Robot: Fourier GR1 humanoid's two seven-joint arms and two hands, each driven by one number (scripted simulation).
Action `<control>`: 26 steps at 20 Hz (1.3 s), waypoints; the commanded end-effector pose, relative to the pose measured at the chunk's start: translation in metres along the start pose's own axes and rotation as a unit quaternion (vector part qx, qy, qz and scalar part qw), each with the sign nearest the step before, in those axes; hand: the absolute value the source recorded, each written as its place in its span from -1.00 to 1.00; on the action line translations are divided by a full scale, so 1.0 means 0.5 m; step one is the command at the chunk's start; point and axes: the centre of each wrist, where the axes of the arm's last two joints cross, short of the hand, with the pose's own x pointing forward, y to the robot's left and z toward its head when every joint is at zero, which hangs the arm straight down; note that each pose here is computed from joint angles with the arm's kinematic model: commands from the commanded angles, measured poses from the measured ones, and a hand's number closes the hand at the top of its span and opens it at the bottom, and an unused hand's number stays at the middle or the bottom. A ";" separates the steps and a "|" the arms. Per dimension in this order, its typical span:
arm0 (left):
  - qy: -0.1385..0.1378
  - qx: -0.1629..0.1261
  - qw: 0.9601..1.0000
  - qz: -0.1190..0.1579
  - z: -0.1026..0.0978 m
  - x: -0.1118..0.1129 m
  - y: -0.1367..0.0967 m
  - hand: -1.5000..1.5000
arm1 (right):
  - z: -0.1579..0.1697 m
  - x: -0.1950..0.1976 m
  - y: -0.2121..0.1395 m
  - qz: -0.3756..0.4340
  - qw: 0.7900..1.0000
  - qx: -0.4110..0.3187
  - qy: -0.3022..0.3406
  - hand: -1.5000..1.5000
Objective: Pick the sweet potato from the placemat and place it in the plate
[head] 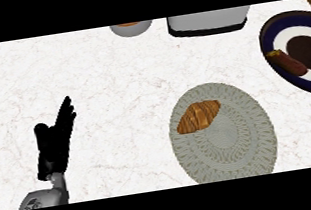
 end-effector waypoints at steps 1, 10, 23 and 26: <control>0.000 0.002 1.000 0.004 -0.009 0.017 0.004 0.00 | 0.017 -0.010 0.003 -0.106 0.988 0.049 -0.104 -1.00; 0.002 0.001 1.000 -0.002 0.001 -0.015 0.003 0.00 | 0.059 -0.030 0.009 -0.077 0.993 0.030 -0.080 -1.00; 0.005 -0.014 1.000 -0.001 -0.006 0.014 -0.012 0.00 | 0.087 -0.031 -0.012 -0.036 0.998 0.002 -0.059 -1.00; -0.001 -0.018 1.000 -0.001 0.002 0.007 -0.016 0.00 | 0.094 -0.045 0.010 -0.028 0.999 -0.003 -0.047 -1.00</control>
